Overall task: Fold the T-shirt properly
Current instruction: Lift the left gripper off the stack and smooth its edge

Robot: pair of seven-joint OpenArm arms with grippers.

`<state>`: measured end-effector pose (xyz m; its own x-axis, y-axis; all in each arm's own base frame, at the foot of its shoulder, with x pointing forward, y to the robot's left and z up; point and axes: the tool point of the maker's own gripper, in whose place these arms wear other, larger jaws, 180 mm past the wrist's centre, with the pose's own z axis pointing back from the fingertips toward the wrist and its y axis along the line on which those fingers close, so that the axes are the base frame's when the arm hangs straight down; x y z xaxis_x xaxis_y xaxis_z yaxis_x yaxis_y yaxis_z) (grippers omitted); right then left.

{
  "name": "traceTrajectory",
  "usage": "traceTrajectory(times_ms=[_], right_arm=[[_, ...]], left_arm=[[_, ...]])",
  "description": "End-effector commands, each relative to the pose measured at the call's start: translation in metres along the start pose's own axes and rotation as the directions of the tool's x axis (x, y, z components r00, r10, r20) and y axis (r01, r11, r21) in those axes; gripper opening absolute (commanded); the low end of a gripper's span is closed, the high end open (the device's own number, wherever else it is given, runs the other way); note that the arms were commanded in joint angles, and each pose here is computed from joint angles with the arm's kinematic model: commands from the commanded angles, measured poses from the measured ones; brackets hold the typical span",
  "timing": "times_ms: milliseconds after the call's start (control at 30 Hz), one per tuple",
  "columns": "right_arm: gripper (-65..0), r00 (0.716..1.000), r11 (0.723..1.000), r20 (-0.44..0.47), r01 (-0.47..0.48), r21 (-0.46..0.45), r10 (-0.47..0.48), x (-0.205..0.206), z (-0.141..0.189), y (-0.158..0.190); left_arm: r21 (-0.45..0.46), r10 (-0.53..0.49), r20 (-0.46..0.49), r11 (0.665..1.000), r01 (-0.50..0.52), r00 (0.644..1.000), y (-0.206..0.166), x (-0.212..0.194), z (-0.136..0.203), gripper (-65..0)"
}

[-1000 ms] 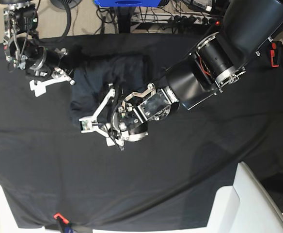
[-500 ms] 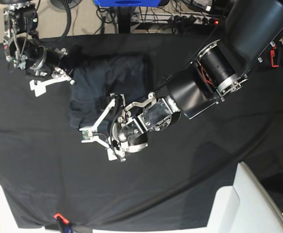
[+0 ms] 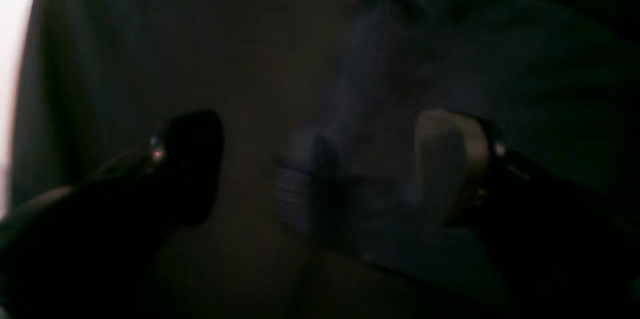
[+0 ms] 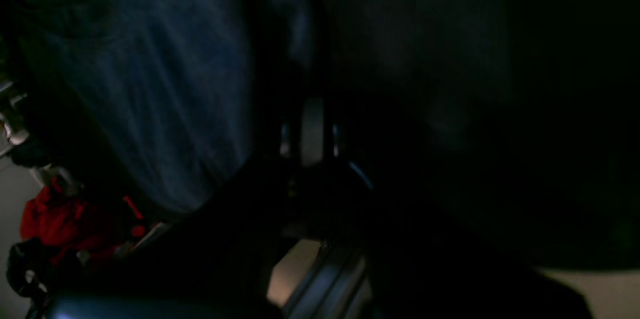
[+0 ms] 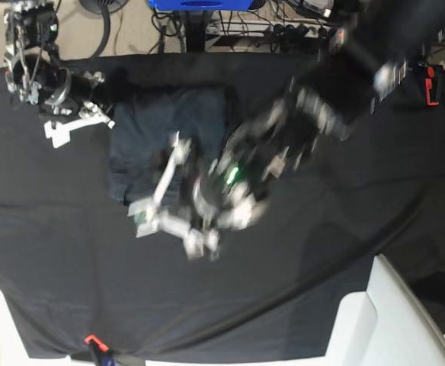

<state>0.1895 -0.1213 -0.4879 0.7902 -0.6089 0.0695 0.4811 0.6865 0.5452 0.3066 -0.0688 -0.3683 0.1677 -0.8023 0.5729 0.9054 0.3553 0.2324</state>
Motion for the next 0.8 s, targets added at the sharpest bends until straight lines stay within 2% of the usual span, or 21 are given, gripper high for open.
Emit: traceTrajectory(times_ms=[0,33,67,100,200,333,467,633,767], right_arm=[[-62.9,0.999,1.0,0.055,-0.003,0.02,0.001,0.018,0.009,0.004],[-62.9,0.997,1.0,0.076,0.004,0.014,-0.005,0.022,0.014,-0.001],[-62.9,0.995,1.0,0.098,0.006,0.014,-0.007,0.027,0.018,-0.002],[-62.9,0.994,1.0,0.109,0.007,0.013,-0.008,0.03,0.021,-0.002],[-62.9,0.989,1.0,0.145,-0.017,-0.018,0.02,0.042,0.029,-0.009],[-62.9,0.988,0.999,0.153,-0.028,-0.024,0.031,0.038,0.034,-0.009],[-62.9,0.979,0.991,0.163,-0.128,0.037,0.12,0.03,0.043,0.027],[-62.9,0.965,0.961,0.117,-0.248,0.12,0.235,0.011,0.031,0.075],[-62.9,0.966,0.959,0.076,-0.255,0.121,0.247,0.006,0.017,0.077]], left_arm=[[0.043,0.027,0.054,0.999,-0.029,0.998,0.013,0.01,0.012,-29.8],[0.048,0.072,0.066,0.996,-0.075,0.995,0.012,0.004,0.017,-41.3],[0.053,0.112,0.075,0.992,-0.116,0.991,0.011,-0.002,0.021,-55.5],[0.056,0.141,0.078,0.988,-0.146,0.987,0.009,-0.007,0.024,-65.0],[0.049,0.2,0.06,0.978,-0.203,0.978,-0.001,-0.025,0.025,-65.0],[0.03,0.264,0.039,0.964,-0.265,0.964,-0.014,-0.043,0.024,-65.0],[-0.014,0.303,0.106,0.953,-0.303,0.947,-0.038,-0.043,0.02,-65.0],[-0.05,0.334,0.109,0.943,-0.33,0.936,-0.056,-0.054,0.017,-65.0],[-0.061,0.349,0.079,0.937,-0.345,0.934,-0.062,-0.065,0.01,-65.0]])
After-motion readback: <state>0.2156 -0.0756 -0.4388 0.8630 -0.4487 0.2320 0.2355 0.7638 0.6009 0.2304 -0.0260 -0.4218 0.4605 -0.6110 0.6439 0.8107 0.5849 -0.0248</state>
